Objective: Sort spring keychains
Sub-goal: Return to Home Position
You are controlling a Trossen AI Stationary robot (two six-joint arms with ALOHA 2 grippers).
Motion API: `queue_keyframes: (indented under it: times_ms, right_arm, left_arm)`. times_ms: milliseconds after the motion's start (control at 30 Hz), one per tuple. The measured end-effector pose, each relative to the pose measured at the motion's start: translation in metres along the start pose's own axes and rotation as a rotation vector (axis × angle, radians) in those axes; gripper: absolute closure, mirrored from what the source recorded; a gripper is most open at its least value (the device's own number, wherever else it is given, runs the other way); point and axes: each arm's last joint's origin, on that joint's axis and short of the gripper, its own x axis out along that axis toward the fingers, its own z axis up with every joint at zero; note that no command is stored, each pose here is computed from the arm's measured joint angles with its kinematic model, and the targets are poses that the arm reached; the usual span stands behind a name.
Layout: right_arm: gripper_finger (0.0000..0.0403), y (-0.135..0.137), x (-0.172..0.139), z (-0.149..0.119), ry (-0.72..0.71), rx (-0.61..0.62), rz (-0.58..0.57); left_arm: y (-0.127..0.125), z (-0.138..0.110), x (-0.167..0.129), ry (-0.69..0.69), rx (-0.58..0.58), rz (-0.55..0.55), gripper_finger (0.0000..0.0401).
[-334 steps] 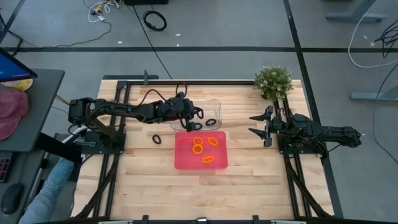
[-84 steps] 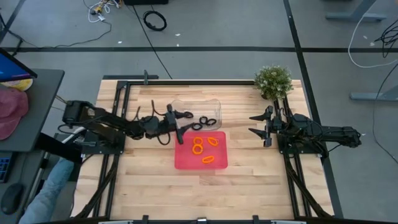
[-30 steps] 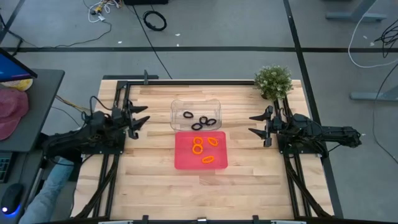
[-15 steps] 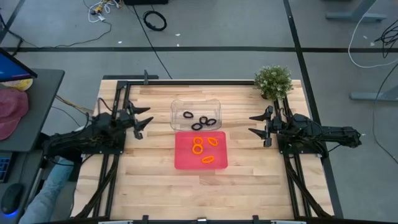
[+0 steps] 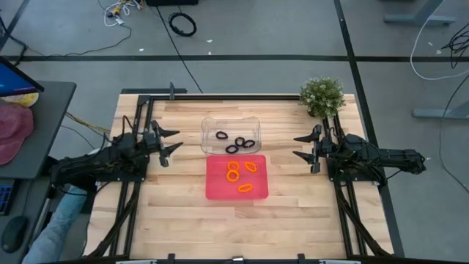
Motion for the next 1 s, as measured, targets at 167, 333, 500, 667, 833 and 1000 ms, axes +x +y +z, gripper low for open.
queue_keyframes:
  times_ms: [167,333,500,667,833,1000]
  right_arm:
    - [0.0156,0.0,0.0,0.0,0.0,0.0,0.001]
    - [0.0156,0.0,0.0,0.0,0.0,0.0,0.0]
    - [0.0156,0.0,0.0,0.0,0.0,0.0,0.0]
    - [0.0156,0.0,0.0,0.0,0.0,0.0,0.001]
    - [0.0156,0.0,0.0,0.0,0.0,0.0,0.0]
    - [0.0156,0.0,0.0,0.0,0.0,0.0,0.0]
  left_arm:
    - [-0.0001,-0.0012,0.0,0.013,-0.037,-0.001,0.0179]
    - [0.0007,-0.0001,0.0001,0.001,-0.051,0.023,0.0179]
    - [0.001,0.0008,0.0,-0.008,-0.053,0.03,0.0179]
    - [0.001,0.0013,0.0,-0.014,-0.054,0.03,0.0179]
    - [0.0007,0.0014,0.0,-0.014,-0.055,0.026,0.0179]
    - [-0.0089,0.0042,-0.0018,-0.041,-0.064,-0.073,0.0179]
